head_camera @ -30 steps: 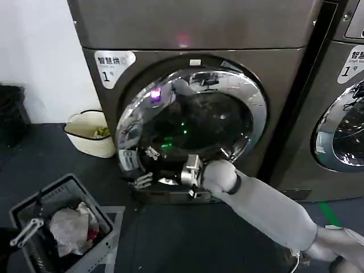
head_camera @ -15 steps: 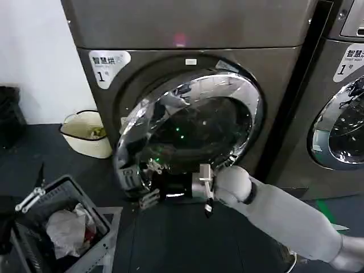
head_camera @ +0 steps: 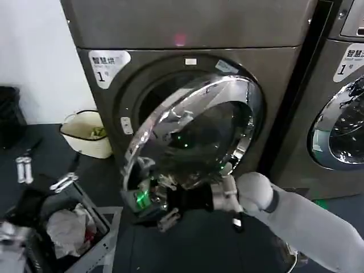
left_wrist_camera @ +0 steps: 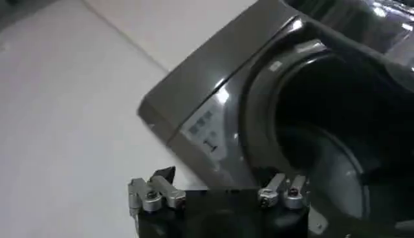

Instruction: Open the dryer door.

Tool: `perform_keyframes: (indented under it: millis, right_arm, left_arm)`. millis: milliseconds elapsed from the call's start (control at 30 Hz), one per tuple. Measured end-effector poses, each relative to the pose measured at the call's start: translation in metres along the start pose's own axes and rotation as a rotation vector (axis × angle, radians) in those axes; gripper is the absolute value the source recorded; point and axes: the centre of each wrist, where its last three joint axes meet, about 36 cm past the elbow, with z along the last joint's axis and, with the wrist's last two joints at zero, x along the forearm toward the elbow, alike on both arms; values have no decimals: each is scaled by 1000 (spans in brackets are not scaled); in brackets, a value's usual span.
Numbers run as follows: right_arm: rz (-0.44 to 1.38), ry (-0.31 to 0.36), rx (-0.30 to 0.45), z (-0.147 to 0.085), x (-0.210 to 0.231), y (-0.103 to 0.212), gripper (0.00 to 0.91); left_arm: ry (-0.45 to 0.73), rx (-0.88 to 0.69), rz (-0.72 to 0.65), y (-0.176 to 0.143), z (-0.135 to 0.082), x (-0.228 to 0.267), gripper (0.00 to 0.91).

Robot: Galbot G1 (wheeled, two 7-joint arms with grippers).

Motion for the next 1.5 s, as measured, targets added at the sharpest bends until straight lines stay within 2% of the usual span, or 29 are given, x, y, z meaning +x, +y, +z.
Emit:
perform_keyframes:
  millis: [200,467,633,933,1100,1233,1500]
  right_arm:
    - [-26,-18,21,-13,14,13,907]
    - [91,-29,45,-22,45,29,907]
    - [217,-1,74,-25,74,43,907]
    - [447,64,125,-32,133,80,907]
    - [587,115,170,-38,173,114,907]
    - [725,144,195,-43,202,157,907]
    - [1136,332,294,-56,249,260,907]
  left_arm:
    - [-77,-2,114,-5,9,-20,907]
    - [-153,-4,259,-14,19,-45,907]
    - [-210,7,328,-28,21,-63,907]
    - [-303,81,429,-76,21,-92,907]
    - [-351,121,468,-101,20,-107,907]
    - [-394,157,490,-122,18,-120,907]
    - [-489,214,526,-157,9,-148,907]
